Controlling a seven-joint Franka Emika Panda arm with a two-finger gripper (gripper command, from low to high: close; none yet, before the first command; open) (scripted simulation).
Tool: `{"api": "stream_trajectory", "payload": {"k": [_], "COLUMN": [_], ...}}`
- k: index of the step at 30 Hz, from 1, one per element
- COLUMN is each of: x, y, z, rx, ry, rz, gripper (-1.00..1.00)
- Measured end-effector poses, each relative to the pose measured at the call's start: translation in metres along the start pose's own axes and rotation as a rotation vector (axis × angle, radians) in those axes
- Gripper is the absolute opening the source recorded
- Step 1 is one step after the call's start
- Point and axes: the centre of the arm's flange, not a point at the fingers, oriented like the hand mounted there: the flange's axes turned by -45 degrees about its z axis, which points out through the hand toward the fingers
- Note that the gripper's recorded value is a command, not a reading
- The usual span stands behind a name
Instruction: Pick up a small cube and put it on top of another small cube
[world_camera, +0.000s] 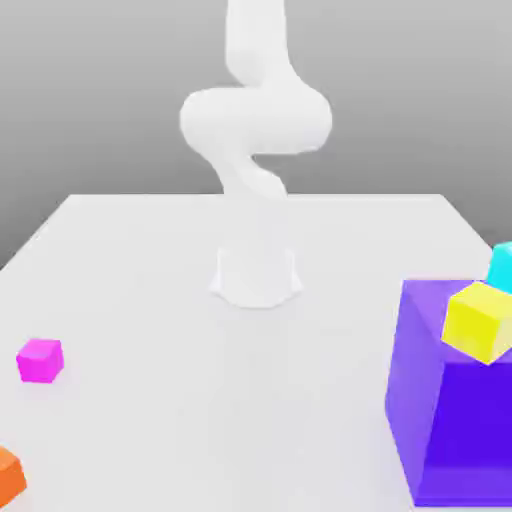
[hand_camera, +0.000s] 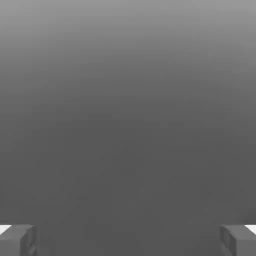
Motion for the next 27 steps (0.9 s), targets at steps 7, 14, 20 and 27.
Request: {"api": "stream_trajectory", "payload": {"k": [7, 14, 20, 27], "x": [-0.043, -0.148, -0.280, -0.384], "y": [0.116, 0.237, 0.325, 0.346], "z": [0.141, 0.234, 0.270, 0.313], "rx": [-0.188, -0.364, -0.516, -0.589], "ry": [-0.186, -0.343, -0.456, -0.531], "rz": [0.404, 0.823, 1.222, 1.435], "gripper": [0.00, 0.00, 0.00, 0.00]}}
